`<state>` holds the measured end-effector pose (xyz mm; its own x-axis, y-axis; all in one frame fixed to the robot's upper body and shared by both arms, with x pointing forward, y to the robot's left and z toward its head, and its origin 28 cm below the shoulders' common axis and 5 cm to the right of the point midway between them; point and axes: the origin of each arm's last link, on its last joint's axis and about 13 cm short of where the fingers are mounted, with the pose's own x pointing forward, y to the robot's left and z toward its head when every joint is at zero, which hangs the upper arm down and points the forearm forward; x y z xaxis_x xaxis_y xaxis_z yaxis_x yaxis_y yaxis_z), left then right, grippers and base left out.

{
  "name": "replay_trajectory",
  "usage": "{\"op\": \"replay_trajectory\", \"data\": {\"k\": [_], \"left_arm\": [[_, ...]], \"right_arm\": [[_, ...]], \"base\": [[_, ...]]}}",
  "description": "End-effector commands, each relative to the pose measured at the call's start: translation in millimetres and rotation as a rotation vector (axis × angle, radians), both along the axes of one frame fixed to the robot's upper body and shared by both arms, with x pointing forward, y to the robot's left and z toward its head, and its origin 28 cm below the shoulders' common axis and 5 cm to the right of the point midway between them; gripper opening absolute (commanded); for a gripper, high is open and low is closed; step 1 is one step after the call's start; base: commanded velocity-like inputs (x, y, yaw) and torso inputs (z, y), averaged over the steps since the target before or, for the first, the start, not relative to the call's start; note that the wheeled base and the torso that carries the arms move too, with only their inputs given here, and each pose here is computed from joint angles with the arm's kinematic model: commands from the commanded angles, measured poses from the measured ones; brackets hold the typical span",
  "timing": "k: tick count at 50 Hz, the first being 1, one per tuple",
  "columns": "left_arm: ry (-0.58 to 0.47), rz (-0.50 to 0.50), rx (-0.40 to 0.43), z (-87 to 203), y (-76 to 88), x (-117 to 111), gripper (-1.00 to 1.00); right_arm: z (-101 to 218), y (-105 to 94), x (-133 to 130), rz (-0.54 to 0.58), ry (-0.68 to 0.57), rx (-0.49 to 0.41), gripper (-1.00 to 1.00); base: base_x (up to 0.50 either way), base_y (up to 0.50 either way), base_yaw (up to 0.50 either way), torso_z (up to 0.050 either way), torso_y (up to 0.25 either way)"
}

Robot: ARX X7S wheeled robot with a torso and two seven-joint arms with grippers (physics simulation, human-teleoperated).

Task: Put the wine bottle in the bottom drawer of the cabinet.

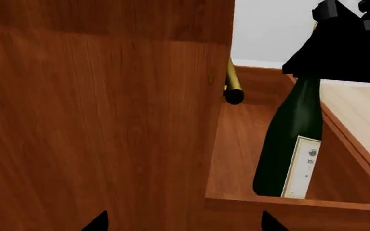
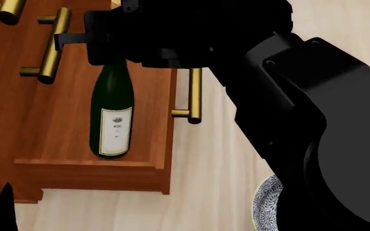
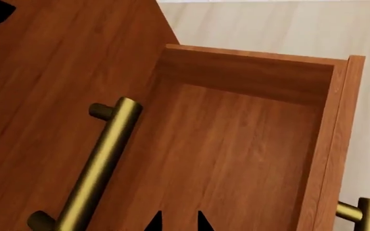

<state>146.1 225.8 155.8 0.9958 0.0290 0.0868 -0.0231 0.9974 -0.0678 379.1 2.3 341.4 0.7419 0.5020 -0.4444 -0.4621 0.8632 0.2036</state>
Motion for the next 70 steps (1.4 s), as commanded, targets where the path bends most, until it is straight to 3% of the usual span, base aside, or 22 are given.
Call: {"op": "replay_trajectory", "data": {"k": [1, 19, 70], "left_arm": [[-0.004, 0.002, -0.007, 0.0, 1.2, -0.6, 1.0], [-0.009, 0.01, 0.0, -1.9, 1.9, 0.3, 1.0], [-0.004, 0.02, -0.005, -3.7, 2.8, 0.8, 1.0]], "right_arm": [[-19.6, 2.6, -0.2, 0.014, 0.048, -0.062, -1.0], [-29.3, 0.1, 2.8, -0.014, 0.065, -0.067, -1.0], [-29.3, 0.1, 2.8, -0.014, 0.065, -0.067, -1.0]], "base": [[0.0, 0.0, 0.0, 0.0, -0.015], [0.0, 0.0, 0.0, 0.0, -0.021], [0.0, 0.0, 0.0, 0.0, -0.121]]}}
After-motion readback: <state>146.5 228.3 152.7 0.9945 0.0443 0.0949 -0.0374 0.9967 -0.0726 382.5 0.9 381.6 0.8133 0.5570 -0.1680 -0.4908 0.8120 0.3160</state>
